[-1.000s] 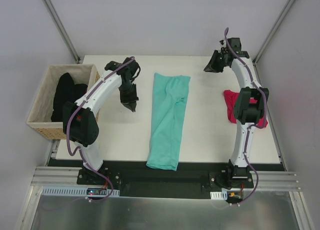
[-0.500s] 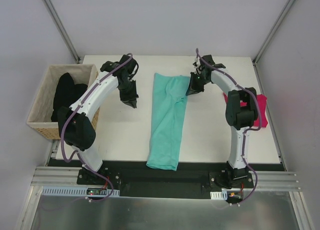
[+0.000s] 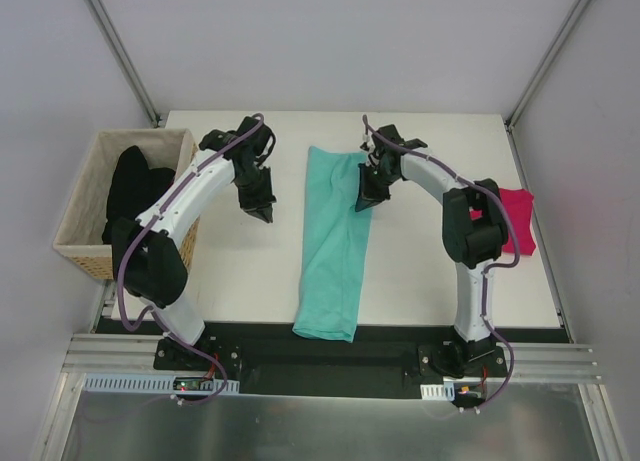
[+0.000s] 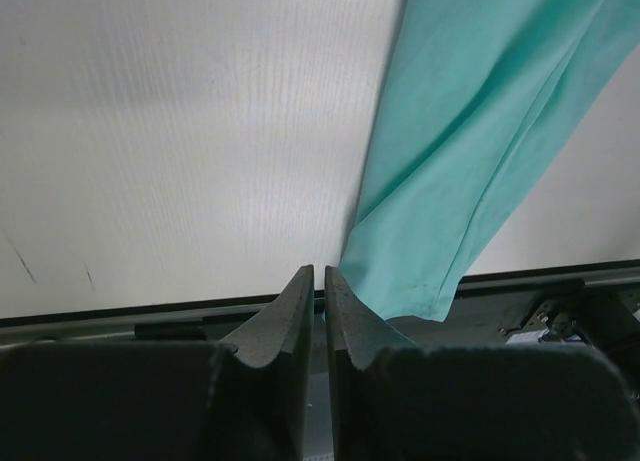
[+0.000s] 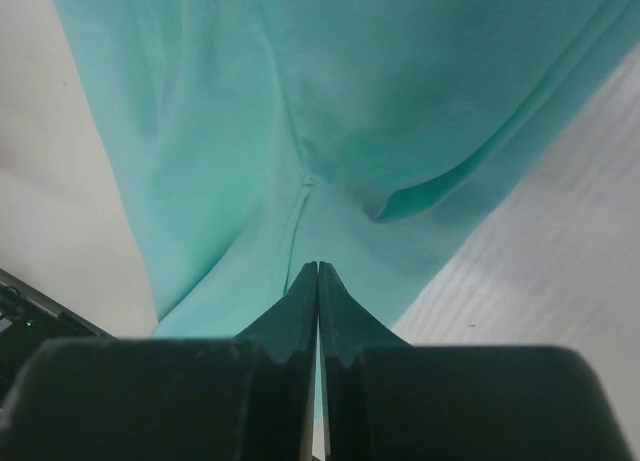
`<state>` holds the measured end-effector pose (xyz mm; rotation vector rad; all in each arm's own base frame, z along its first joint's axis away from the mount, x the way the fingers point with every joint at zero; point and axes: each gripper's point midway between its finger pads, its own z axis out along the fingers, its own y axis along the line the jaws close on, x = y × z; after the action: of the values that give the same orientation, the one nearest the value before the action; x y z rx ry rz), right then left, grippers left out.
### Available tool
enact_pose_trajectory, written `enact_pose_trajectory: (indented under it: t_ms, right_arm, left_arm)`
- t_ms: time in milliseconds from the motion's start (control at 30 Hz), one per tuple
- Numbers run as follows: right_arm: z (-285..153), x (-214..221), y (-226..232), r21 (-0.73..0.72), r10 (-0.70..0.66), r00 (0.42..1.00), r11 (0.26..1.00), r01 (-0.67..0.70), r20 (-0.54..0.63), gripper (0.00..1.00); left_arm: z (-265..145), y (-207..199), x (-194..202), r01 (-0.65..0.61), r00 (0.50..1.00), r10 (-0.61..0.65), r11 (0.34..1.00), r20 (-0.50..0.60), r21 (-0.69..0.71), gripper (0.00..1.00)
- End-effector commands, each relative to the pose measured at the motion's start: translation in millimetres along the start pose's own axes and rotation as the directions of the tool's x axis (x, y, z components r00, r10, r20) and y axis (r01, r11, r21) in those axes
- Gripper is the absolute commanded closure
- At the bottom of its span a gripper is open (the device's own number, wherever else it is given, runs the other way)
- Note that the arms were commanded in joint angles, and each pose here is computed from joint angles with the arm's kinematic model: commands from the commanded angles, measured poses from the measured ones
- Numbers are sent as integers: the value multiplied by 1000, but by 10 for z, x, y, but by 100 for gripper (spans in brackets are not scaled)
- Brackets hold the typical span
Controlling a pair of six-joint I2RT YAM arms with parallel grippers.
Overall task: Fold and stack the t-shirts
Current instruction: Rotate the tshirt 90 degrees
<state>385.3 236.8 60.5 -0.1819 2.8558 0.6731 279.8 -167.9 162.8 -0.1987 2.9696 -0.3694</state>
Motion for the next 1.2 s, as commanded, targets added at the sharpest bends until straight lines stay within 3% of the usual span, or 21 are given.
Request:
enact_pose_trajectory:
  t_ms: [0,567,967,1167]
  right_arm:
    - [-122,153,283,-17,-52,999,998,52,1,99]
    - [114,328,429,-56,-22,999,998,19,-44,99]
    - [294,421,392,-61,41,995,997,-46,-89,99]
    - [441,530,387,-93,74,989,992,-87,-131,99]
  left_arm:
    - [-138,-27,19,15,999,-17,999,35,42,92]
    - [-118,52,132,21,999,-22,999,23,30,92]
    - [-386,-51,-110,-28,991,21,998,132,55,91]
    - [-732,-102,-237,-39,978,25,997,207,67,90]
